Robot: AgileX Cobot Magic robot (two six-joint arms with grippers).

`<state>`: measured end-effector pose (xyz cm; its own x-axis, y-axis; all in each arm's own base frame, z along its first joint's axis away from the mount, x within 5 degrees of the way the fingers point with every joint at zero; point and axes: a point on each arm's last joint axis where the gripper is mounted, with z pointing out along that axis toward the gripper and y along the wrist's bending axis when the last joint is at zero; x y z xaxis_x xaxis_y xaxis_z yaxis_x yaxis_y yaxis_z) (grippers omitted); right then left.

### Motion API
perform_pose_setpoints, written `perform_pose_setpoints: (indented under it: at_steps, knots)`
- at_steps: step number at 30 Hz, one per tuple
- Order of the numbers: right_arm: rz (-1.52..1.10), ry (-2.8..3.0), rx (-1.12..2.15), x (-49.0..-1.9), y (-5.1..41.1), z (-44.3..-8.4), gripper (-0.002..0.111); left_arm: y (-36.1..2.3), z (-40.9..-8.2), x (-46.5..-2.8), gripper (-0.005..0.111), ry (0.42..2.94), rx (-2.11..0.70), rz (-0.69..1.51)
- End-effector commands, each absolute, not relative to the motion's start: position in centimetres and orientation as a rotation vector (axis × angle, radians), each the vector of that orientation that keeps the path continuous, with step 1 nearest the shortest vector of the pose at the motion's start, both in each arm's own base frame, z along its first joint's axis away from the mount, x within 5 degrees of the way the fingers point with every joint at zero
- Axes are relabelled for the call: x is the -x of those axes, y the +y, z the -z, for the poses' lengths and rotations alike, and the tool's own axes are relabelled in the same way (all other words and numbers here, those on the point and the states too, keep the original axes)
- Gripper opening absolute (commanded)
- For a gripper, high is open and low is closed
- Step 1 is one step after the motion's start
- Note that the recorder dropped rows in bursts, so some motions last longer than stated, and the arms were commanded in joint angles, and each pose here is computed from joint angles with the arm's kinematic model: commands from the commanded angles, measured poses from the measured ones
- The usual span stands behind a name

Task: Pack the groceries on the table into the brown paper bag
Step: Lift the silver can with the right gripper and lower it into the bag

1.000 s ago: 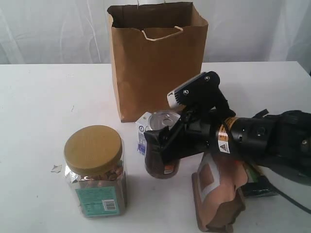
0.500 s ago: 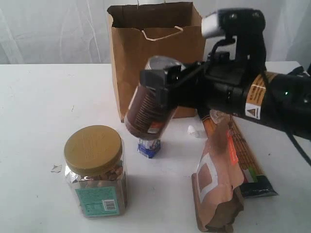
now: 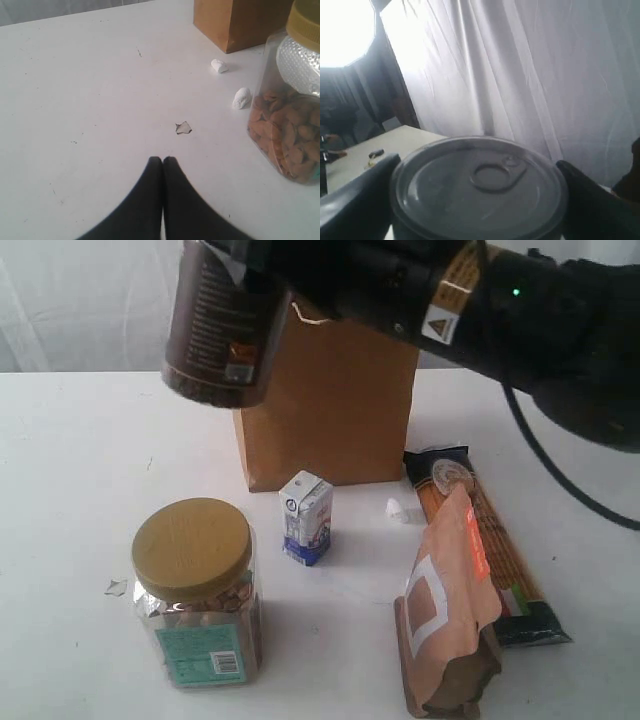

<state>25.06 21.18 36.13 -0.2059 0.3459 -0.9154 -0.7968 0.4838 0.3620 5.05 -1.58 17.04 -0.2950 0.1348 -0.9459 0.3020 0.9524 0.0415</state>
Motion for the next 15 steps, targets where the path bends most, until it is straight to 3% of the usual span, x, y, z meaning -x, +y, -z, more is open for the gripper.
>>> perform_pose_setpoints:
  at_steps: [1, 7, 15]
  knots:
    - [-1.250, 1.301, 0.286, -27.2, 22.4, -37.3, 0.000, -1.6, -17.0, -5.0, 0.000, 1.871, -0.323, 0.172]
    - [-1.344, 1.174, 0.170, -29.3, 23.1, -37.1, 0.000, -1.6, -17.0, -5.0, 0.000, 1.871, -0.323, 0.172]
    - [-1.214, 1.014, 0.010, -30.9, 22.0, -37.8, 0.000, -1.6, -17.0, -5.0, 0.000, 1.871, -0.323, 0.172]
